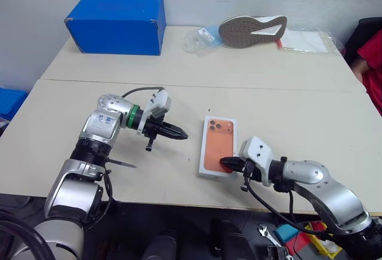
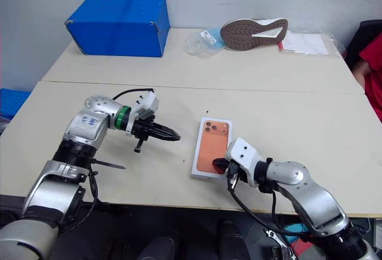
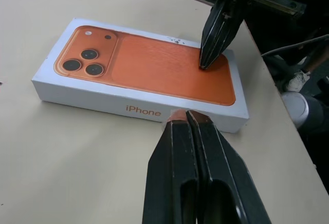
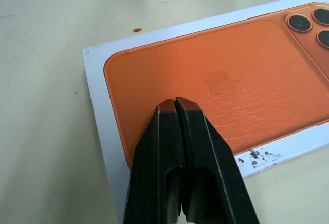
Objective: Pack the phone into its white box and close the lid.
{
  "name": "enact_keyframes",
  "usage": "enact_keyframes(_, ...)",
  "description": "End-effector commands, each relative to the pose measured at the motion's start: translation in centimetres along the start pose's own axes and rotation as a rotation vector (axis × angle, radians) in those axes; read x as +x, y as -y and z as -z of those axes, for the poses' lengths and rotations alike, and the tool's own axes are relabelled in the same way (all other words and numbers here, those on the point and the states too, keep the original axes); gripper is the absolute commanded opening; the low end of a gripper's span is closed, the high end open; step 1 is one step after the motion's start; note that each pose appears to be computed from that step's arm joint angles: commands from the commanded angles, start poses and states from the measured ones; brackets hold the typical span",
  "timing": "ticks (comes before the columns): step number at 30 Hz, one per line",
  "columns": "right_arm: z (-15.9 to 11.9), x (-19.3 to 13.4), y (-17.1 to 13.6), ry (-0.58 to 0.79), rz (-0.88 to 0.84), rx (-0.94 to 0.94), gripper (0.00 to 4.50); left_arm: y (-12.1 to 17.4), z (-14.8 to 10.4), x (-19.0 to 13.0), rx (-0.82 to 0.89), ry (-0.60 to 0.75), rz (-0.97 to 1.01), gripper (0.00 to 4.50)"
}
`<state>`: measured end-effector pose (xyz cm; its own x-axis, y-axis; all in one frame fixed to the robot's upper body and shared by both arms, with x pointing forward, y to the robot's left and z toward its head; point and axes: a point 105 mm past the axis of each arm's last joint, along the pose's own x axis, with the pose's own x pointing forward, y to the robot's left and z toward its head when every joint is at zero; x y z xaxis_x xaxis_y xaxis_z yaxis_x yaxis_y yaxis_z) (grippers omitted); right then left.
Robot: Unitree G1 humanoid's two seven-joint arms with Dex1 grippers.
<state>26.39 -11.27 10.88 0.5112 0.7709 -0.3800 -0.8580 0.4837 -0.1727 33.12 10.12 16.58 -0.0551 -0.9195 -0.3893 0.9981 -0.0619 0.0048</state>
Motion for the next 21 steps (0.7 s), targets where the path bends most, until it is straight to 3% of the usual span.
enact_keyframes(1,-1.2,-1.4,-0.1,0.079,-0.016,0.070,0.00,0.8,-1.0,-1.5,0.032,0.043,-0.003,0.56)
enact_keyframes(5,-2.5,-5.6,0.0,0.083,-0.048,-0.004,0.72,1.5,-0.9,-3.6,0.010,0.060,-0.035,1.54)
enact_keyframes(12,-1.9,-16.7,2.7,-0.054,-0.012,-0.001,2.95,3.0,-1.2,-8.1,-0.064,0.103,-0.163,3.56)
enact_keyframes(16,-1.7,-20.3,4.7,-0.077,0.060,0.005,4.38,4.0,-0.6,-9.8,-0.097,0.111,-0.218,3.60)
enact_keyframes(21,-1.9,-21.8,5.6,-0.083,0.095,-0.003,4.45,5.2,0.0,-10.6,-0.094,0.097,-0.265,3.60)
